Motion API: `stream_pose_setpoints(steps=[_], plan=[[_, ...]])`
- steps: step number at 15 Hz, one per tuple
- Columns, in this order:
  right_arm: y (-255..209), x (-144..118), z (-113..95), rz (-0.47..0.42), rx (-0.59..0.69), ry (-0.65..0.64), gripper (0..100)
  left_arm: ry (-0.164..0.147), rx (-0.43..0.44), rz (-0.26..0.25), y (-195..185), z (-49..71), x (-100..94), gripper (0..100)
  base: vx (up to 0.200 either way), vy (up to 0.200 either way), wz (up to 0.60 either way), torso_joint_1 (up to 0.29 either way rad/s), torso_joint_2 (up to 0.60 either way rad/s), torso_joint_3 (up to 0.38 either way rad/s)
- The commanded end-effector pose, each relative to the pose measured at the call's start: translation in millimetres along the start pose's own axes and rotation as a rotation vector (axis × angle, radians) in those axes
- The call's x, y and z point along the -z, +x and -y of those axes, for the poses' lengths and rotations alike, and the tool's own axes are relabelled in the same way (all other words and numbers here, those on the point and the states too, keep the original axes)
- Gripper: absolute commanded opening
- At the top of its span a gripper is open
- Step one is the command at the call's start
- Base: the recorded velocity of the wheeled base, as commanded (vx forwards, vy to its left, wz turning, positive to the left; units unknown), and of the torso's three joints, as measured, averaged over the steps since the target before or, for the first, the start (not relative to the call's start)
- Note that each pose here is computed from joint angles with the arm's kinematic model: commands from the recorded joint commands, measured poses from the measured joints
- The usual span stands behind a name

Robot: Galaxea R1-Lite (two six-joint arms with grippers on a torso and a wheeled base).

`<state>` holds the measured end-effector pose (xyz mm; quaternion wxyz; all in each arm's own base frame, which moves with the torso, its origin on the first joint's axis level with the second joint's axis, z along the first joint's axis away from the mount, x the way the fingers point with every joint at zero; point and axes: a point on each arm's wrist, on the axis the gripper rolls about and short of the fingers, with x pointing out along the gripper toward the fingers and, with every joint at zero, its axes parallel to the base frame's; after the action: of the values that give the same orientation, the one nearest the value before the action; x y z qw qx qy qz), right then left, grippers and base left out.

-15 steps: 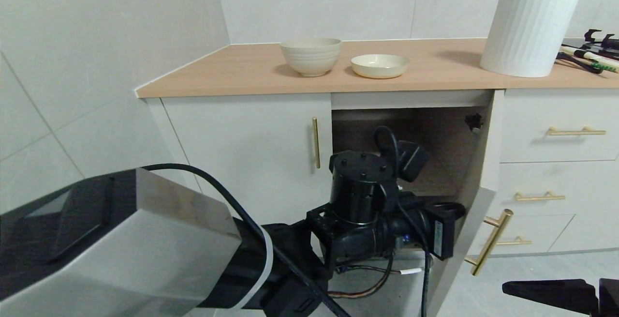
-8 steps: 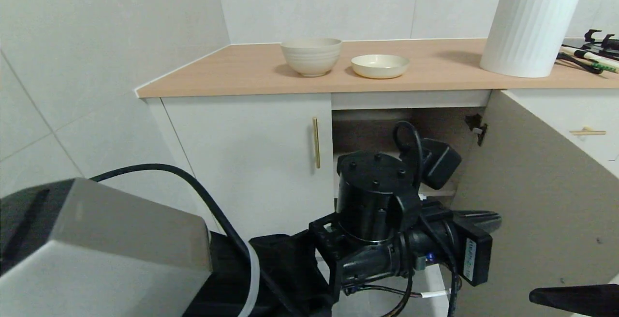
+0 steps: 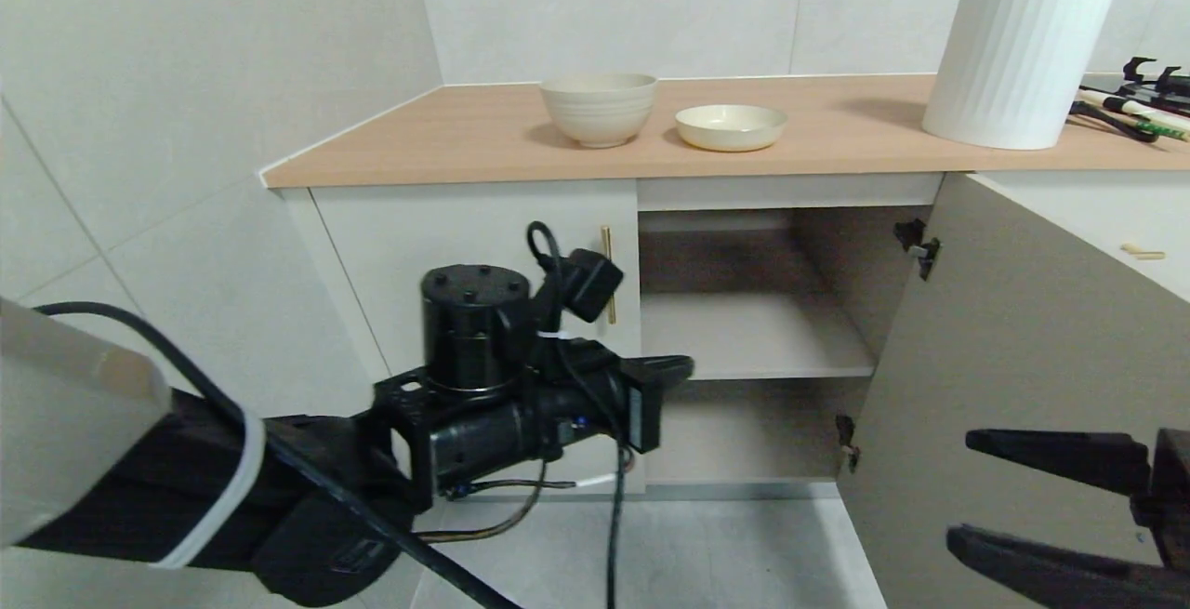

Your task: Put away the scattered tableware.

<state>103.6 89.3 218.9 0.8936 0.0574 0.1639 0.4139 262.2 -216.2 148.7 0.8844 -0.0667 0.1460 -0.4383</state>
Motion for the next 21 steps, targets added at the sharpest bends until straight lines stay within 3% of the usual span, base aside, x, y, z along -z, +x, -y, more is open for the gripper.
stream_pose_setpoints(steps=[1, 3, 6, 9, 10, 12, 16, 21], plan=[[40, -17, 11, -0.054, 0.058, 0.017, 100, 0.039, -0.157, 0.059, -56, -27.2, -13.2, 0, 0.000, 0.000, 0.00, 0.000, 0.00, 0.000], [62, -32, 16, -0.054, 0.072, 0.020, 100, 0.030, -0.269, 0.089, -78, -36.0, -15.5, 0, 0.000, 0.000, 0.00, 0.000, 0.00, 0.000], [101, -49, 34, -0.069, 0.129, 0.038, 100, 0.031, -0.361, 0.144, -108, -43.9, -26.6, 0, 0.000, 0.000, 0.00, 0.000, 0.00, 0.000], [112, -52, 46, -0.074, 0.194, 0.049, 100, -0.014, -0.415, 0.085, -132, -41.5, -34.9, 0, 0.000, 0.000, 0.00, 0.000, 0.00, 0.000], [112, -53, 47, -0.069, 0.201, 0.054, 100, -0.034, -0.418, 0.063, -138, -40.6, -35.4, 100, 0.000, 0.000, 0.00, 0.000, 0.00, 0.000], [108, -55, 46, -0.086, 0.207, 0.064, 100, -0.038, -0.419, 0.057, -138, -39.9, -37.9, 100, 0.000, 0.000, 0.00, 0.000, 0.00, 0.000], [106, -60, 47, -0.091, 0.289, 0.085, 100, -0.076, -0.414, 0.099, -143, -36.6, -45.2, 100, 0.000, 0.000, 0.00, 0.000, 0.00, 0.000], [100, -63, 45, -0.096, 0.297, 0.093, 100, -0.057, -0.407, 0.147, -154, -27.9, -55.1, 100, 0.000, 0.000, 0.00, 0.000, 0.00, 0.000]])
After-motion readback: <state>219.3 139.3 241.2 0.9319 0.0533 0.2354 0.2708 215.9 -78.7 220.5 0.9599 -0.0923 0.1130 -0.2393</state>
